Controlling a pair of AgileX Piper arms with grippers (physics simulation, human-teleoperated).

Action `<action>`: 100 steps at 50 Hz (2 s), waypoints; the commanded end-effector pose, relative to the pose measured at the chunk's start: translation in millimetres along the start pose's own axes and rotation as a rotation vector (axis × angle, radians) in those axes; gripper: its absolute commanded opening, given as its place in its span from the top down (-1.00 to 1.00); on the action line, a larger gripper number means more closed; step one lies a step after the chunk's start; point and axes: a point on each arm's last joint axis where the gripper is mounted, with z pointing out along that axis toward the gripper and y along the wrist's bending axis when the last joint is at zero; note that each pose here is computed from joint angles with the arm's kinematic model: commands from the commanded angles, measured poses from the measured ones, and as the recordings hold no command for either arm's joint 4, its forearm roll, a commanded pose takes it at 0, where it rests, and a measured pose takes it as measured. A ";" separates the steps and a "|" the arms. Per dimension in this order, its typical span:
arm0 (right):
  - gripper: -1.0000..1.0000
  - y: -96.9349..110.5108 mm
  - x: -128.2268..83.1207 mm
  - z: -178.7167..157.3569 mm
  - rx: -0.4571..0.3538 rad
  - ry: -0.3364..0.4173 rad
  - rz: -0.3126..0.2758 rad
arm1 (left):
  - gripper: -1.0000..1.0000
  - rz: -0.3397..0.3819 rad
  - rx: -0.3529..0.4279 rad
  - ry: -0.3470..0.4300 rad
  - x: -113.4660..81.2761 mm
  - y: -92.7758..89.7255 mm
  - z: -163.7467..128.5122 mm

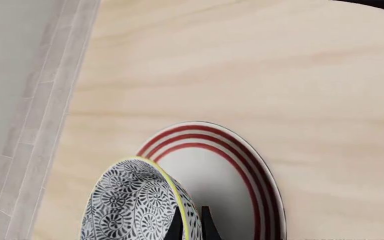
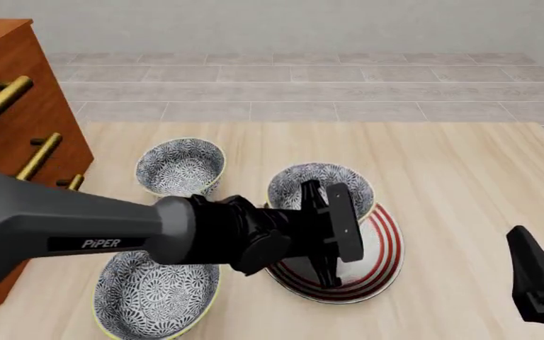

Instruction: Put the bowl at the front on the plate.

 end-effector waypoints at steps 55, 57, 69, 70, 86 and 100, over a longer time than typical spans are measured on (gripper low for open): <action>-1.00 -0.4 -0.1 -1.8 0.007 -0.007 0.004 | 1.00 -0.032 0.070 0.056 1.0 -15.1 16.7; -1.00 -0.5 -0.2 -1.8 0.008 -0.008 0.005 | 1.00 -0.036 0.070 0.059 2.0 -14.7 17.8; -1.00 -0.5 -0.6 -1.1 0.009 -0.009 0.005 | 1.00 -0.037 0.075 0.069 4.2 -15.5 19.6; -1.00 -0.5 -0.6 -1.0 0.009 -0.009 0.005 | 1.00 -0.045 0.075 0.072 4.6 -14.4 20.2; -1.00 -0.5 -0.3 -2.3 0.008 -0.010 0.004 | 1.00 -0.042 0.090 0.072 0.4 -19.8 17.1; -1.00 -0.2 -0.2 -2.5 0.003 -0.009 -0.001 | -1.00 -0.052 0.092 0.067 -5.7 -18.0 12.0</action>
